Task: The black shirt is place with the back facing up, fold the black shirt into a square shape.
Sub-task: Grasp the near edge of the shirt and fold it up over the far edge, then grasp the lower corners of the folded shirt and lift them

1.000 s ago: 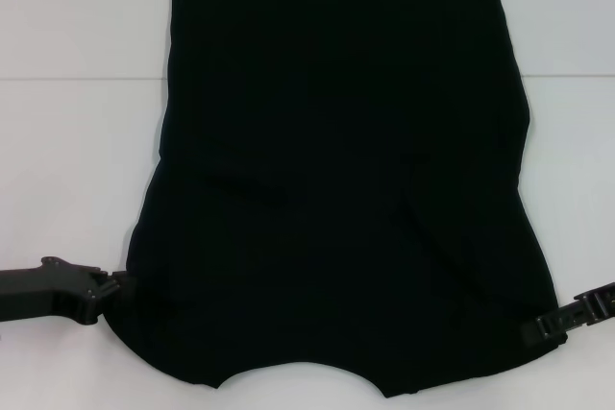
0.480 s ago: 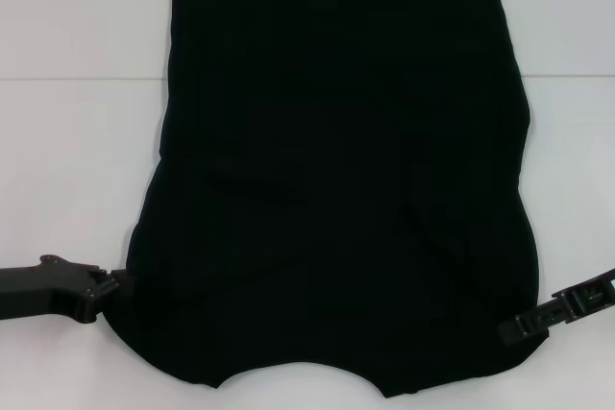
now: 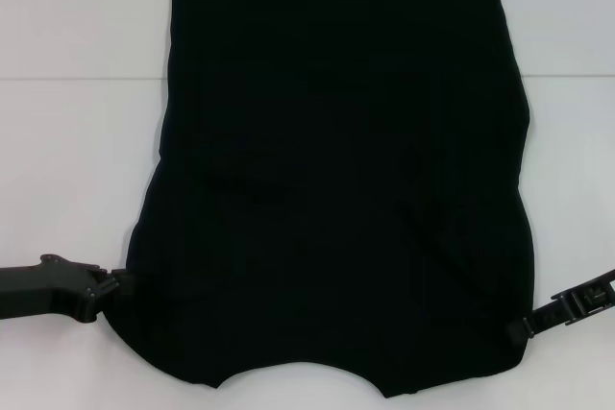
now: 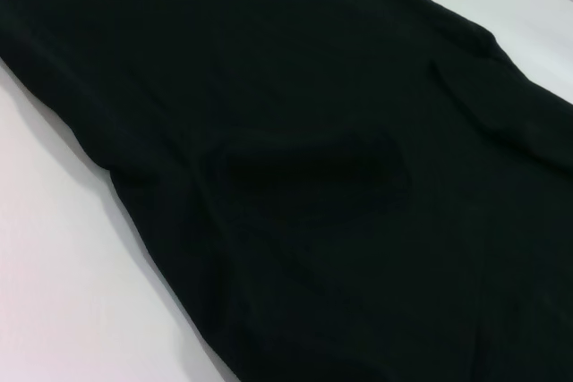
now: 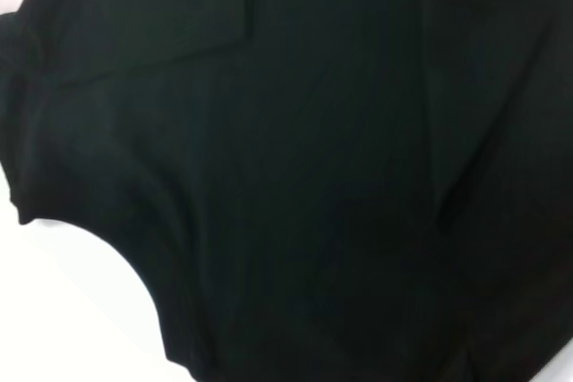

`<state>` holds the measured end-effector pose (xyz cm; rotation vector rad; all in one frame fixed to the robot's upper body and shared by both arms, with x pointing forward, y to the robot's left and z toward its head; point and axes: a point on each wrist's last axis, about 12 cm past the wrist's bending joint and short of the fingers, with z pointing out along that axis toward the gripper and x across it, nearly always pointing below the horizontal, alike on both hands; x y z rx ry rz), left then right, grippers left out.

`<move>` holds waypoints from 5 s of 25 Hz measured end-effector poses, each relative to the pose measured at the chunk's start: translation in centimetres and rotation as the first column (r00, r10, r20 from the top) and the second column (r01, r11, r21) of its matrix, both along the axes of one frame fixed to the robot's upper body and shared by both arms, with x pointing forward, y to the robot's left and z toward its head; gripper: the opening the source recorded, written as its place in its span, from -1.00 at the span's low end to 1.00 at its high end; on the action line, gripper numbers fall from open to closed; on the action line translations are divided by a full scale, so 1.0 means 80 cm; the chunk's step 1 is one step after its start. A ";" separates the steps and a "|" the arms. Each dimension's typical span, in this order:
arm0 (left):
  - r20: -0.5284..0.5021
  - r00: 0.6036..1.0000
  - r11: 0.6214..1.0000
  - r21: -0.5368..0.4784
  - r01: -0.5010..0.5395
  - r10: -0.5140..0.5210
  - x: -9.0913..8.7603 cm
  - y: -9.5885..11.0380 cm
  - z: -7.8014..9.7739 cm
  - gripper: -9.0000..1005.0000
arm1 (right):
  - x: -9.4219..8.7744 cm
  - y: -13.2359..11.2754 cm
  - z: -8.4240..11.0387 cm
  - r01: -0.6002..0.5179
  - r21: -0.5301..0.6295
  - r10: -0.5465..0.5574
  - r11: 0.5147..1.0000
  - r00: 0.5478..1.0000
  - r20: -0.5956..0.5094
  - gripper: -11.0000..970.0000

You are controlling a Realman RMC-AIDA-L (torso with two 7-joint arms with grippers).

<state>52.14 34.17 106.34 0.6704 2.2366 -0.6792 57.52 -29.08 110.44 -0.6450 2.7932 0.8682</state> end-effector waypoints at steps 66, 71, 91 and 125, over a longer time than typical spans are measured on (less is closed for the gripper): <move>-0.146 0.974 0.931 -0.347 0.116 -0.176 0.049 -0.064 0.057 -0.76 | -0.058 -0.142 0.013 0.103 0.190 -0.162 0.976 0.931 0.327 -0.86; -0.118 0.993 0.960 -0.280 -0.003 -0.031 0.100 -0.070 0.071 -0.75 | 0.001 -0.112 0.017 0.143 0.176 -0.204 0.974 0.890 0.408 -0.86; 0.116 0.943 0.950 -0.071 -0.304 0.311 0.198 -0.078 0.100 -0.72 | 0.167 0.007 0.066 0.363 0.065 -0.298 0.930 0.636 0.712 -0.86; 0.069 0.971 0.972 -0.075 -0.223 0.229 0.154 -0.078 0.097 0.13 | 0.124 -0.027 0.044 0.390 0.190 -0.403 0.901 0.591 0.699 0.34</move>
